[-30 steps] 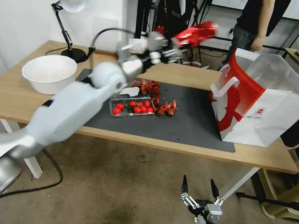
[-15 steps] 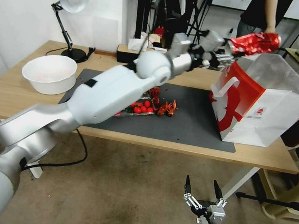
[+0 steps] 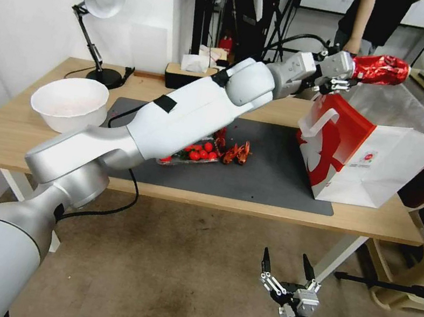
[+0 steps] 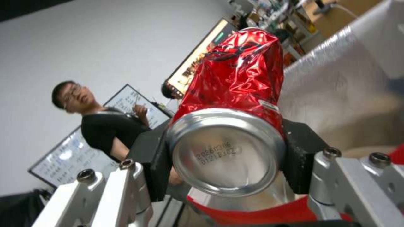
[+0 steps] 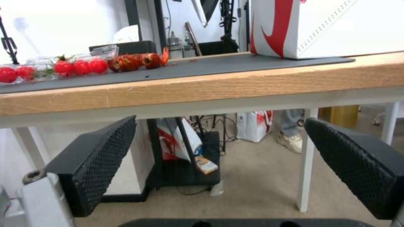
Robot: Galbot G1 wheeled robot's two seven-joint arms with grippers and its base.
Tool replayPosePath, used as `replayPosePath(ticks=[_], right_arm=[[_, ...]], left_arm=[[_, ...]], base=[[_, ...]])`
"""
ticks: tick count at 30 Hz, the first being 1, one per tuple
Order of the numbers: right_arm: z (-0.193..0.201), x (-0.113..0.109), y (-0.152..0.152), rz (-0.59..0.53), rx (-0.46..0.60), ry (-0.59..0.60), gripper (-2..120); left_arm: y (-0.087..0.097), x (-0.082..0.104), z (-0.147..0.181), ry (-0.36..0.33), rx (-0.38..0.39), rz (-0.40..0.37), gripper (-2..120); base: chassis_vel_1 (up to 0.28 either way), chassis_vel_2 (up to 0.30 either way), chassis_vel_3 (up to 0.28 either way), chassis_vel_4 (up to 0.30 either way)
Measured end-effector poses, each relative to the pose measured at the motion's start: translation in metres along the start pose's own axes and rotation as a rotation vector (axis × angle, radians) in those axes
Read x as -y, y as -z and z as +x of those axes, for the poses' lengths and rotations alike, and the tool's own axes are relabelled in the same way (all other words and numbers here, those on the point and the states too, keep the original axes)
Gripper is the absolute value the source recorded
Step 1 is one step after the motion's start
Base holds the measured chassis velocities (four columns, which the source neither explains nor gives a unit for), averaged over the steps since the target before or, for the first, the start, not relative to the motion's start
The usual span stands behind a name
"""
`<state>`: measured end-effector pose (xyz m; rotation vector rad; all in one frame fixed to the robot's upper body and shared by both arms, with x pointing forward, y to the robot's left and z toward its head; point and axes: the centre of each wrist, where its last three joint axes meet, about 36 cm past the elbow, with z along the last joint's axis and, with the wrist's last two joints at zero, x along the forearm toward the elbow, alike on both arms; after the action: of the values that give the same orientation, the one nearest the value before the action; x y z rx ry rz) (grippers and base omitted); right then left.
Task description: Pick up the trash from the table and place it into the takeout bag.
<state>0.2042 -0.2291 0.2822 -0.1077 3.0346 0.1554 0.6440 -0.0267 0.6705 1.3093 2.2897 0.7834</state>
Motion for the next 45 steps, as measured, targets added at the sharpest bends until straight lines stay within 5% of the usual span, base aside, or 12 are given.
replayPosePath(ticks=[2,5,11,14,26,32,45], right_arm=[[0.0,0.001,-0.001,0.0,-0.001,-0.001,100],[-0.001,0.001,-0.002,0.0,0.0,-0.002,100],[-0.001,0.002,-0.002,0.001,-0.001,-0.002,100],[-0.001,0.002,-0.003,0.001,-0.003,-0.003,100],[-0.001,-0.001,-0.004,-0.006,-0.005,-0.002,100],[0.001,-0.002,-0.004,-0.007,-0.008,0.004,100],[0.002,-0.005,0.0,-0.008,0.001,0.021,100]], left_arm=[[-0.003,-0.003,-0.004,-0.025,0.003,-0.102,51],[-0.009,-0.003,-0.004,-0.04,0.004,-0.144,55],[-0.012,0.0,-0.003,-0.042,0.004,-0.138,71],[-0.013,0.0,-0.002,-0.038,0.01,-0.123,89],[-0.025,-0.003,0.026,0.025,0.005,-0.026,100],[-0.043,0.003,0.081,0.14,-0.051,0.197,100],[-0.077,0.045,0.196,0.491,-0.196,0.446,100]], base=[[0.0,0.0,0.0,0.0],[0.0,0.0,0.0,0.0],[0.0,0.0,0.0,0.0],[0.0,0.0,0.0,0.0],[0.0,0.0,0.0,0.0],[0.0,0.0,0.0,0.0],[0.0,0.0,0.0,0.0]])
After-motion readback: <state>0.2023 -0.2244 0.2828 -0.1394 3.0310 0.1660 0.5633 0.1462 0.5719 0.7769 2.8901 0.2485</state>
